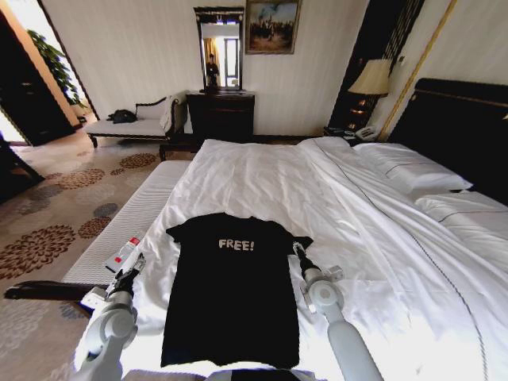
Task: Fold the clothes on the bed.
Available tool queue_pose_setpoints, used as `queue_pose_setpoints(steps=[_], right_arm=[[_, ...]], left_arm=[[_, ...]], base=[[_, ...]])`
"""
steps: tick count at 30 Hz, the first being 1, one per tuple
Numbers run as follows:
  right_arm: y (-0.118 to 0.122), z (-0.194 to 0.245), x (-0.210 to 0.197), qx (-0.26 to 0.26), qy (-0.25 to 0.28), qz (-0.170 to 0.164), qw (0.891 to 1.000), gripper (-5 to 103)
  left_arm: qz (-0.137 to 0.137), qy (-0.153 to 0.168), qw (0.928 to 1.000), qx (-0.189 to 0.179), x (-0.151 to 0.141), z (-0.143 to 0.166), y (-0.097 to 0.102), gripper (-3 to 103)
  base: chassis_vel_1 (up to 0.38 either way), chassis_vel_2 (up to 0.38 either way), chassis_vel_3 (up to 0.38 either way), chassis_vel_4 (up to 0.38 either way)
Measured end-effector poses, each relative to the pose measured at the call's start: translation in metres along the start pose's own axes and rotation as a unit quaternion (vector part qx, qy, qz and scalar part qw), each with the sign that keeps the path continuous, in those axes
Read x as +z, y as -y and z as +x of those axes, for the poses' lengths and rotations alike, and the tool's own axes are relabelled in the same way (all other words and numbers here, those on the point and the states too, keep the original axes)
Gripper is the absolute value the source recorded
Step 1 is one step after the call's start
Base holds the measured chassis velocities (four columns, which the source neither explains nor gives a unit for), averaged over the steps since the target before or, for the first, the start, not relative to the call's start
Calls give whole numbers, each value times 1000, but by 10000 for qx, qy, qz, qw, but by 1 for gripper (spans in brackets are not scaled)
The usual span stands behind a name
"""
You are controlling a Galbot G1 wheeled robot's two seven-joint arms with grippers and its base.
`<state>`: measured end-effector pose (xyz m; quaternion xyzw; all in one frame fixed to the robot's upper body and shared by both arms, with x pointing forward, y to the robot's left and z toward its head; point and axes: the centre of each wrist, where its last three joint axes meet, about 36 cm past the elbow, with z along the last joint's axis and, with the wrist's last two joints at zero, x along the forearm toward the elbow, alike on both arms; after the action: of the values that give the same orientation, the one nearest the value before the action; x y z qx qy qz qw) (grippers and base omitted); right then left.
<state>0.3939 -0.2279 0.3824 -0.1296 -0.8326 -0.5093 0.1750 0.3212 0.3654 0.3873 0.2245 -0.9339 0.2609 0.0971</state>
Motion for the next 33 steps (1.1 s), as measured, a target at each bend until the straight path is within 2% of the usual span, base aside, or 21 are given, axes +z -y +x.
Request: queue_pose_setpoints(steps=[1, 3, 4, 8, 11, 13, 14, 16, 19, 33], right_arm=[[1, -1, 0, 12, 0, 5, 10000, 65], [0, -2, 0, 7, 8, 11, 10000, 55], [0, -2, 0, 7, 8, 11, 10000, 55], [0, -1, 0, -8, 2, 22, 10000, 33], [1, 0, 1, 3, -3, 36, 10000, 27], [2, 1, 2, 18, -2, 52, 10000, 17], [2, 1, 2, 18, -2, 52, 10000, 17], [3, 0, 1, 43, 0, 67, 10000, 6], [4, 0, 0, 85, 6, 82, 9999, 1], [12, 27, -3, 328, -31, 105, 9994, 0]], left_arm=[[-3, 0, 10000, -2, 0, 0, 0, 100], [-1, 1, 10000, -4, 0, 0, 0, 100], [-1, 1, 10000, -4, 0, 0, 0, 100], [21, -13, 10000, -2, 2, 0, 1, 100], [21, -14, 10000, -3, 2, 0, 1, 100], [19, -14, 10000, -5, 2, 0, 1, 100], [19, -14, 10000, -5, 2, 0, 1, 100], [18, -12, 10000, -6, 2, -1, 1, 100], [17, -11, 10000, -10, 2, 0, 1, 100], [29, 11, 10000, -38, -1, 0, -2, 100]], base=[[0, 0, 0, 0], [0, 0, 0, 0], [0, 0, 0, 0], [0, 0, 0, 0], [0, 0, 0, 0], [0, 0, 0, 0], [0, 0, 0, 0], [0, 0, 0, 0], [0, 0, 0, 0], [0, 0, 0, 0]])
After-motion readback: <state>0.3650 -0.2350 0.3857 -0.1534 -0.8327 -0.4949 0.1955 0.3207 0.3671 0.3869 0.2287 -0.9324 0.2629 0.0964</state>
